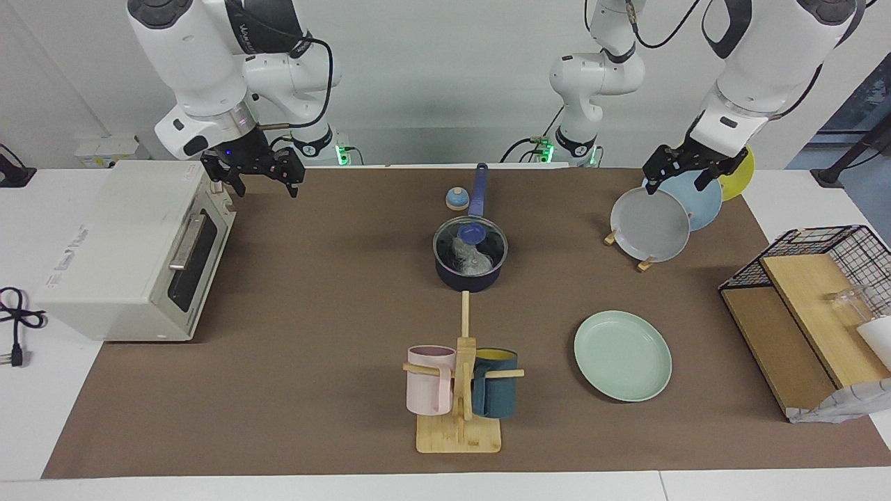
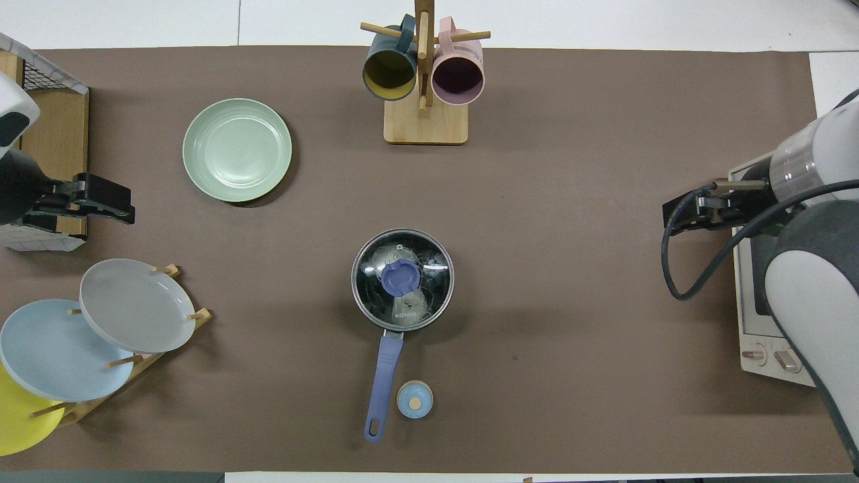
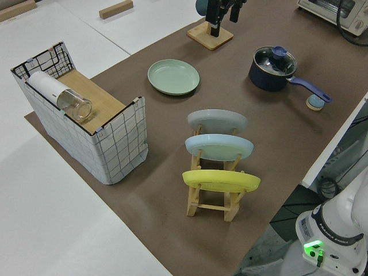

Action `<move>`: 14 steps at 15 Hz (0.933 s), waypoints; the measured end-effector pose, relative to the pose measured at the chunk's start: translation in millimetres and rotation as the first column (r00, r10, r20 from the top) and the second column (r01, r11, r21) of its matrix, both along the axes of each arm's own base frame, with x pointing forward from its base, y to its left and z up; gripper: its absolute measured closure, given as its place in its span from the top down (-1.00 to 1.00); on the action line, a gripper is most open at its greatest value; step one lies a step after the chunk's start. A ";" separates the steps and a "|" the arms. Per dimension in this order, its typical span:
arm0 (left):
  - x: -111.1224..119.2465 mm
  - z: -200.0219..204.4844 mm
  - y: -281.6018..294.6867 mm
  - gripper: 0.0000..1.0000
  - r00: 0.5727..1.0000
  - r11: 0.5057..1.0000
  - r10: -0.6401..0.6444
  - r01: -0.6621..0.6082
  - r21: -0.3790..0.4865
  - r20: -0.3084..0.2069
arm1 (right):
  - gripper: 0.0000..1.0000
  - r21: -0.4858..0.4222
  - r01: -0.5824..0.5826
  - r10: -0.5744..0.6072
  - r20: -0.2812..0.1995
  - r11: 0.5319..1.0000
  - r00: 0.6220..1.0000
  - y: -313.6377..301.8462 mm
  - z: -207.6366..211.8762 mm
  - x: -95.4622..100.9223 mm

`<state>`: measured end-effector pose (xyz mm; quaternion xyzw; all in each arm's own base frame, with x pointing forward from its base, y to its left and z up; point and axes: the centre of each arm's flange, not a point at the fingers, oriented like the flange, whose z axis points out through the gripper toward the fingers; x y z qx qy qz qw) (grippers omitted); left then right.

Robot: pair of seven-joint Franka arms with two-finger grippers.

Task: Transfer vermicelli from plate to pot
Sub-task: 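Open the right gripper and withdraw it from the covered pot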

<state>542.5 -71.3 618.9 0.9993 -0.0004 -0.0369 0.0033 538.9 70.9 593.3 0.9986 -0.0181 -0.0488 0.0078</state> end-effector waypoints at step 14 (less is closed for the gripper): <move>0.0 0.0 0.0 1.00 1.000 1.000 0.000 0.000 0.000 0.000 | 1.00 0.008 -0.037 0.037 -0.018 0.999 0.999 -57.9 -4.7 6.5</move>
